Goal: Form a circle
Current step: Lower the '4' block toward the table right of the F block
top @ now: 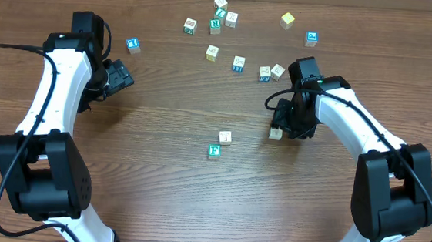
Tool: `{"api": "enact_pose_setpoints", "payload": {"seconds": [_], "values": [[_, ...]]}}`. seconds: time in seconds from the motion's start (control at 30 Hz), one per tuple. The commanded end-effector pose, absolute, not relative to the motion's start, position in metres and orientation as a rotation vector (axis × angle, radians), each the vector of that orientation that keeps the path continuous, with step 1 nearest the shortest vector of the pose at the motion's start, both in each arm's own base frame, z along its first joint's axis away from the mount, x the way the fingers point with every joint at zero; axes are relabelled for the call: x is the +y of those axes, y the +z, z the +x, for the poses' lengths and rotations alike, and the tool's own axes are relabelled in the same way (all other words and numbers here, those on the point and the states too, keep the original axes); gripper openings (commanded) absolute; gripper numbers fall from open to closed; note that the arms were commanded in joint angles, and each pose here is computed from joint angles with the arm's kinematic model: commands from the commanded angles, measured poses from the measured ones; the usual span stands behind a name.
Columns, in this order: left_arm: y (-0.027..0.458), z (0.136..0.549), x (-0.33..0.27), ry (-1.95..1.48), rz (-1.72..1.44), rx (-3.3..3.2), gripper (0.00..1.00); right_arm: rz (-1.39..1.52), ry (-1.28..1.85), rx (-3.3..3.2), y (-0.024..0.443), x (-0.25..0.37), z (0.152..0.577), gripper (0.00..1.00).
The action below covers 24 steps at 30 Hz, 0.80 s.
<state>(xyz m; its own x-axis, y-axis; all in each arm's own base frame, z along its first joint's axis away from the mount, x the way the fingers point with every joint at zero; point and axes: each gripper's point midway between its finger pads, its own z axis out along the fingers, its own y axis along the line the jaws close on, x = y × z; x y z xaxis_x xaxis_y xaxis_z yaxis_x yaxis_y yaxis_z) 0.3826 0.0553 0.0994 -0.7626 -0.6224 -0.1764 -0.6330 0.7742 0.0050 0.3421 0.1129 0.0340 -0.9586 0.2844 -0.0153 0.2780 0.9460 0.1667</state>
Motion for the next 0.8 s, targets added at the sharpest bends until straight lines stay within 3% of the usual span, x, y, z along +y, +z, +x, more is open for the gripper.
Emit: {"api": "enact_pose_setpoints", "payload": {"seconds": [0.0,0.1,0.33,0.37,0.4,0.47,0.57,0.77], "values": [[0.105,0.388,0.058,0.107,-0.978,2.786,1.0,0.435,0.22,3.05,0.034,0.108,0.343,0.72],[0.105,0.388,0.058,0.107,-0.978,2.786,1.0,0.435,0.195,3.045,0.034,0.105,0.344,0.99],[0.105,0.388,0.058,0.107,-0.978,2.786,1.0,0.433,0.271,3.058,0.035,0.114,0.342,1.0],[0.105,0.388,0.058,0.107,-0.978,2.786,1.0,0.434,0.268,3.062,0.035,0.114,0.341,0.94],[0.105,0.388,0.058,0.107,-0.978,2.786,1.0,0.435,0.266,3.064,0.035,0.113,0.34,0.8],[0.105,0.388,0.058,0.107,-0.978,2.786,1.0,0.435,0.264,3.07,0.034,0.113,0.339,0.63],[0.105,0.388,0.058,0.107,-0.978,2.786,1.0,0.431,0.26,3.074,0.034,0.114,0.338,0.58],[0.105,0.388,0.058,0.107,-0.978,2.786,1.0,0.41,0.256,3.076,0.034,0.118,0.336,0.57]]}}
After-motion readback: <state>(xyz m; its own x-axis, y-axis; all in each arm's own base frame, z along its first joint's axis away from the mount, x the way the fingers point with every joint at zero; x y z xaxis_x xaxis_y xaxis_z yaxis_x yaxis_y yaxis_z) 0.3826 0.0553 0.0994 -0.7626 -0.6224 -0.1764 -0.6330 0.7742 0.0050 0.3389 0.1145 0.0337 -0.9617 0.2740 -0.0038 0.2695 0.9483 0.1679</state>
